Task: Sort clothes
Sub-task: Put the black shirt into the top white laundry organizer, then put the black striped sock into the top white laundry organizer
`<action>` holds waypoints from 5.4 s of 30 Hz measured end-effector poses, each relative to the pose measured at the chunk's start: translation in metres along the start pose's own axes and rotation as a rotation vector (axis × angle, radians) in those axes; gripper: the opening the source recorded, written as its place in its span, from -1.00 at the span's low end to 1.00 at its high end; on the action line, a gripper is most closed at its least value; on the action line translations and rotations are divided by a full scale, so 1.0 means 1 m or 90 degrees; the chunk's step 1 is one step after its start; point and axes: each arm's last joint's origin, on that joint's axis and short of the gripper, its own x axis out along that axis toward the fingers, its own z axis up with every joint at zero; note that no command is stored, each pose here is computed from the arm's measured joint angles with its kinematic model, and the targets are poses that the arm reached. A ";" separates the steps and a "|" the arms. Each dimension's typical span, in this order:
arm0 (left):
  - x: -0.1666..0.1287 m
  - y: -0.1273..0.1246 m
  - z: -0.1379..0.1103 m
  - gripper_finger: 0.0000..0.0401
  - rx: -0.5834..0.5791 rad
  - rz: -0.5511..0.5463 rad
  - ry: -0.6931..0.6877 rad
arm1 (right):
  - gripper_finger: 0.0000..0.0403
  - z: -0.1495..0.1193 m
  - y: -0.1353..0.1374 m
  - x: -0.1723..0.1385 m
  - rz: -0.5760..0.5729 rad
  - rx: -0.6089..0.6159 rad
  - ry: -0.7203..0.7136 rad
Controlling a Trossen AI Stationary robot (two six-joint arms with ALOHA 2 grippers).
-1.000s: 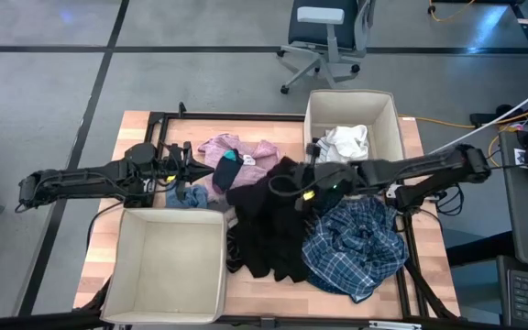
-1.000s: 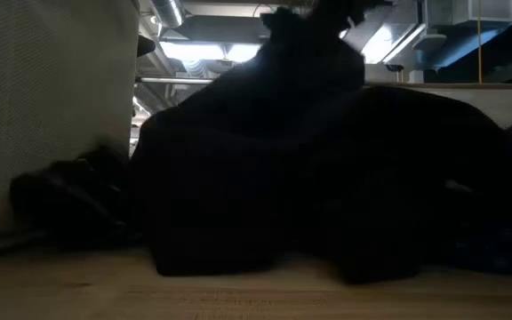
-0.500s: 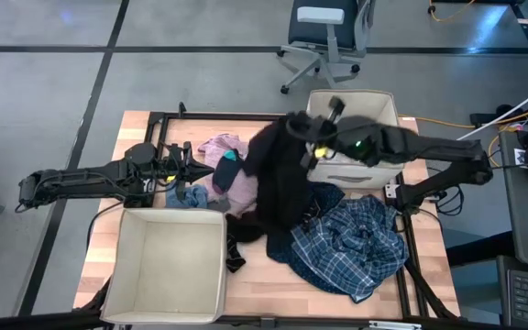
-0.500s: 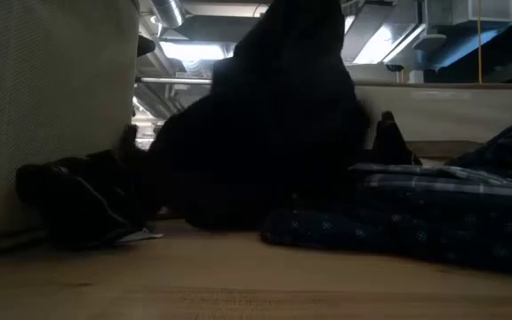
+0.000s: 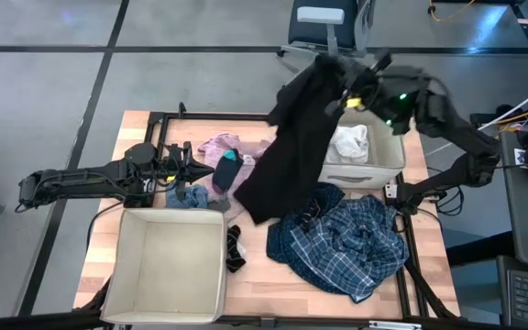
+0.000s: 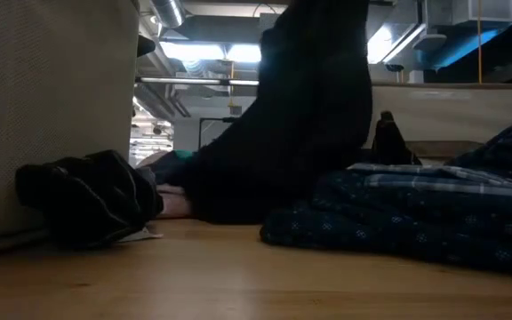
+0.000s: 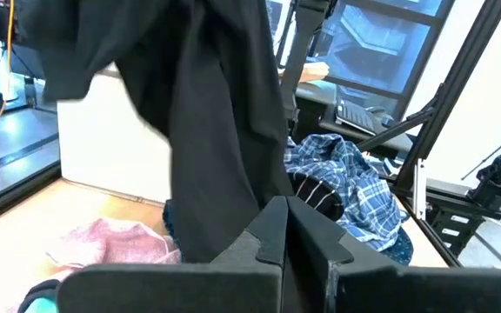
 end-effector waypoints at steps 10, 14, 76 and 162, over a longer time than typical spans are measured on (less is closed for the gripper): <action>0.000 0.000 0.000 -0.99 0.000 0.000 0.000 | -0.91 0.025 -0.058 -0.027 -0.145 -0.012 -0.033; 0.000 0.000 0.000 -0.99 0.000 0.000 0.000 | -0.91 0.033 -0.074 -0.040 -0.200 -0.027 -0.036; 0.000 0.001 0.001 -0.99 0.008 0.032 -0.011 | -0.91 -0.078 -0.037 -0.009 -0.136 -0.014 0.374; 0.000 0.002 -0.004 -0.99 0.010 0.034 0.024 | 0.23 -0.201 0.209 -0.052 0.585 -0.150 0.304</action>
